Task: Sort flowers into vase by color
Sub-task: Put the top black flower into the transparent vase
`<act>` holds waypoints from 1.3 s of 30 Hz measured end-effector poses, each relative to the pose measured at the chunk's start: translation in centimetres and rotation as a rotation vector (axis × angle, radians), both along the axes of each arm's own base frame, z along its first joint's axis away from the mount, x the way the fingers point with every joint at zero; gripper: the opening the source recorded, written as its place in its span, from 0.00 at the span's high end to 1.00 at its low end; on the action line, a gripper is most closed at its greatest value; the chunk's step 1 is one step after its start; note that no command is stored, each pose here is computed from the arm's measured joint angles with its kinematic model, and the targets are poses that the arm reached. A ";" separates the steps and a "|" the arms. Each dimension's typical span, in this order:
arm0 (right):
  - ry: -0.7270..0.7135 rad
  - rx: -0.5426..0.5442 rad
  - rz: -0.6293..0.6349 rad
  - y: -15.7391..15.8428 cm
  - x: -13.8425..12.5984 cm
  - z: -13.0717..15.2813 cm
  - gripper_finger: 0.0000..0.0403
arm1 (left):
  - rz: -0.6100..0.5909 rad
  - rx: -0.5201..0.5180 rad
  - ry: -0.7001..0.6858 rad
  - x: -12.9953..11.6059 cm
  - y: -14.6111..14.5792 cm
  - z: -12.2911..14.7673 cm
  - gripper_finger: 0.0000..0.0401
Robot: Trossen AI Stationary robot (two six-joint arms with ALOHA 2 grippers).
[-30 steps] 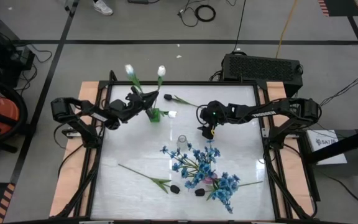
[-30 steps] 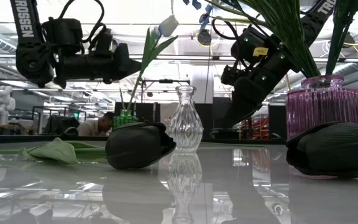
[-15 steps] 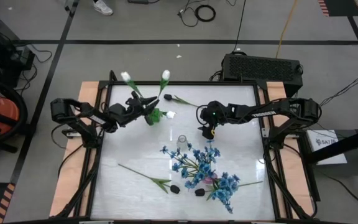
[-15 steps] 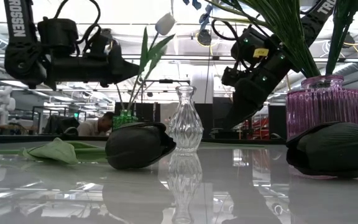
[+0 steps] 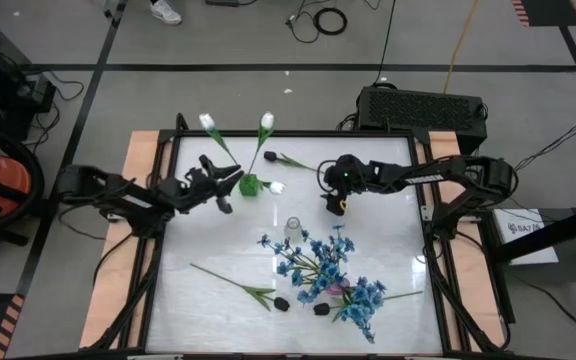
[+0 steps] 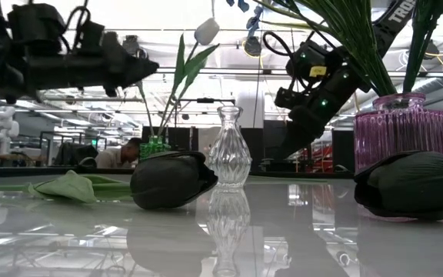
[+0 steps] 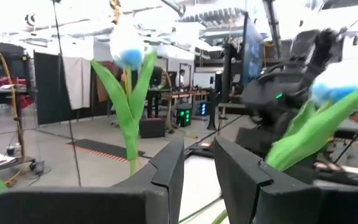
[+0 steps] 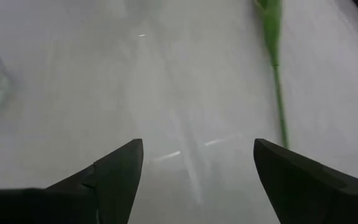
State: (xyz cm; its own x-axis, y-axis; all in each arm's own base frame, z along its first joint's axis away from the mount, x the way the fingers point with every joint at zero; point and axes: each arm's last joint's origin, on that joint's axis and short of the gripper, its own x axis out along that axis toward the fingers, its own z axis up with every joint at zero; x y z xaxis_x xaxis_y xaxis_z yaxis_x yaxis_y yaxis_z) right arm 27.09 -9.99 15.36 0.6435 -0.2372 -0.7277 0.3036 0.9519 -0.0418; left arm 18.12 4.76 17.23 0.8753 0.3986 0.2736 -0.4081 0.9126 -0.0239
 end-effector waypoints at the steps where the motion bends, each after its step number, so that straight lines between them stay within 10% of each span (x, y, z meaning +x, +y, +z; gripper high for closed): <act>1: 0.000 -0.006 0.000 -0.3 -0.1 0.0 0.26 | -0.008 0.002 -0.010 -0.2 -0.2 0.1 0.76; 27: -0.057 0.103 -0.034 -7.9 -2.3 -2.1 0.31 | -0.369 -0.050 0.129 -1.1 -6.5 -0.9 0.76; 39: 0.136 0.180 -0.121 -8.1 -2.6 -1.6 0.44 | -0.384 -0.028 0.116 -1.1 -6.8 -0.7 0.76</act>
State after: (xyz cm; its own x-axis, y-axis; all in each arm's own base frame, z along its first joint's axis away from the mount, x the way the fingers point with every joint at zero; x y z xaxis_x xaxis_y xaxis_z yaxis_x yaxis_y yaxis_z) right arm 24.48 -18.05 13.77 0.5113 -0.1655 -0.8433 0.4190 0.9047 0.0765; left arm 16.98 -2.03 16.55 0.9865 0.0420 0.1582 -0.0385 0.9989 -0.0248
